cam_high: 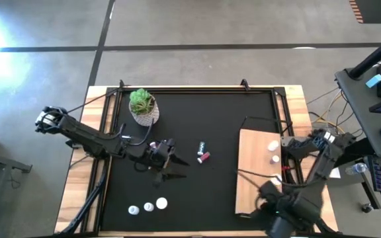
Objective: Pick and place medicine bottles onto shelf by color
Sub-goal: Put the right pink tablet bottle on the shelf
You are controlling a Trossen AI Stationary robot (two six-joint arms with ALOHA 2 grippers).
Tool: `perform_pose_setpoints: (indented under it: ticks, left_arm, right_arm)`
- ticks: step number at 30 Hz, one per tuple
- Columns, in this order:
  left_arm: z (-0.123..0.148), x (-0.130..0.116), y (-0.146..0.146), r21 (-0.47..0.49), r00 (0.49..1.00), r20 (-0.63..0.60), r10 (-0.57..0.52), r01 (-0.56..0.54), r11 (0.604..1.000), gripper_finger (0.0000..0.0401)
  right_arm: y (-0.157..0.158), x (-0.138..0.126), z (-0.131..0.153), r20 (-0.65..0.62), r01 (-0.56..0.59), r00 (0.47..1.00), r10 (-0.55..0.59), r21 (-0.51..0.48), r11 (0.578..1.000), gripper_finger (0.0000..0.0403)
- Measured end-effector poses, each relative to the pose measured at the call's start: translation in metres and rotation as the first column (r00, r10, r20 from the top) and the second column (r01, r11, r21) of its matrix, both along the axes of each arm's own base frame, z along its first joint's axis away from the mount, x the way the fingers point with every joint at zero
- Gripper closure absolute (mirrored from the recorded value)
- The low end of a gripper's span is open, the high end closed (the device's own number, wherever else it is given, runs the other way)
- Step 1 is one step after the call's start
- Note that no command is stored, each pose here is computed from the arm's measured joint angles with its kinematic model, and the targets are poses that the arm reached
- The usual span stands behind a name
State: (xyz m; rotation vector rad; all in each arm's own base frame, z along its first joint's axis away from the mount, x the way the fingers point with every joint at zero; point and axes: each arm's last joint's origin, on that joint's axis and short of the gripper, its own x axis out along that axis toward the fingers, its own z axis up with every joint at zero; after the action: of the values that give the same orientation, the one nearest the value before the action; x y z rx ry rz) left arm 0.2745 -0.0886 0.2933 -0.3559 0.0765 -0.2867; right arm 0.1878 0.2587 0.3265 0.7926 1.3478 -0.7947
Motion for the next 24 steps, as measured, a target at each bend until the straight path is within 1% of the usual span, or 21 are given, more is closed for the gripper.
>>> perform_pose_setpoints:
  ticks: [2, 5, 8, 12, 20, 24]
  left_arm:
    - [0.0, 0.002, -0.001, -0.013, 1.0, 0.01, -0.004, 0.004, 1.0, 0.0194]
    - [0.0, 0.004, -0.001, -0.036, 1.0, 0.009, -0.005, 0.005, 0.999, 0.0194]
    - [-0.002, 0.005, -0.002, -0.054, 1.0, -0.002, -0.005, 0.005, 0.999, 0.0194]
    - [-0.001, 0.005, -0.001, -0.057, 1.0, 0.009, -0.002, 0.003, 0.998, 0.0194]
    - [0.0, 0.006, 0.002, -0.056, 1.0, 0.009, 0.007, -0.006, 0.998, 0.0194]
    - [-0.001, 0.005, 0.002, -0.056, 1.0, 0.008, 0.009, -0.009, 0.998, 0.0194]
  right_arm:
    - [-0.002, -0.012, -0.001, 0.005, 0.085, 0.996, -0.085, 0.009, 0.996, 0.0296]
    - [-0.003, -0.027, -0.004, 0.011, 0.213, 0.977, -0.214, 0.025, 0.977, 0.0296]
    - [-0.005, -0.037, -0.014, 0.0, 0.299, 0.954, -0.299, 0.001, 0.954, 0.0296]
    - [-0.01, -0.041, -0.028, -0.04, 0.316, 0.948, -0.316, -0.014, 0.949, 0.0296]
    - [-0.023, -0.046, -0.053, -0.049, 0.322, 0.945, -0.324, -0.043, 0.946, 0.0296]
    - [-0.022, -0.045, -0.07, -0.041, 0.316, 0.948, -0.316, -0.002, 0.949, 0.0296]
